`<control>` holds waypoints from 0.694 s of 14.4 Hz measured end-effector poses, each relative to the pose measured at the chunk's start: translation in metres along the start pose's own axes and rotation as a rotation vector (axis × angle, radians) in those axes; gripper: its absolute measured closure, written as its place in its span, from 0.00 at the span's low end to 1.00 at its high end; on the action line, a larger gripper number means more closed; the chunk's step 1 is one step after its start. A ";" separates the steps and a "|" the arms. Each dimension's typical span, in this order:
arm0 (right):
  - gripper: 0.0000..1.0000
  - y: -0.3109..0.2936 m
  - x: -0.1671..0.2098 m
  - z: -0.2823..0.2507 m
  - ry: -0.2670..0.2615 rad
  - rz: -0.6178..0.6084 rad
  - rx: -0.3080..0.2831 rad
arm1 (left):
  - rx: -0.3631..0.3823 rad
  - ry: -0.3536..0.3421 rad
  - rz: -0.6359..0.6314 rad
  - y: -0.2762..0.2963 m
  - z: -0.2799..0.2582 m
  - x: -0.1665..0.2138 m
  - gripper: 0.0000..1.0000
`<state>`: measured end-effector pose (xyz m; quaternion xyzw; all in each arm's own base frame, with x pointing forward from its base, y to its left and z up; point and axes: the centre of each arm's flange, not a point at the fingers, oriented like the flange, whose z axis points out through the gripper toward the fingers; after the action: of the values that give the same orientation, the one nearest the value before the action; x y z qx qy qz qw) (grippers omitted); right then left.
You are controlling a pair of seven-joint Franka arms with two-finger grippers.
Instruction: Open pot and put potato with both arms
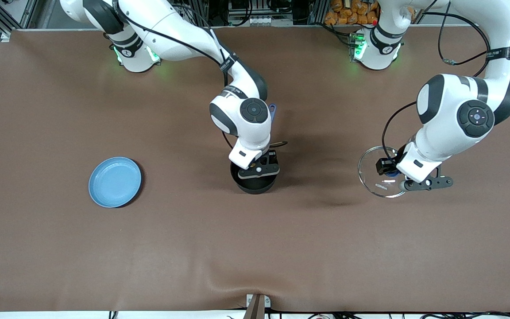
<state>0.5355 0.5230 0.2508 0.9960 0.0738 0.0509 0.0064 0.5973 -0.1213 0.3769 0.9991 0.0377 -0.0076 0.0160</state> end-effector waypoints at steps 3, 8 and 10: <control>0.45 -0.001 -0.002 0.026 0.004 -0.001 0.009 | 0.001 0.001 0.017 -0.009 0.019 -0.006 0.39; 0.45 0.000 -0.004 0.048 0.001 -0.002 0.010 | -0.001 0.026 0.032 -0.026 0.052 -0.016 0.39; 0.45 0.000 -0.003 0.048 0.003 -0.001 0.011 | -0.001 0.035 0.035 -0.029 0.066 -0.023 0.39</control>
<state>0.5372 0.5226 0.2029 0.9959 0.0747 0.0518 0.0011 0.5710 -0.0964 0.3101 0.9996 0.0206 0.0100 0.0161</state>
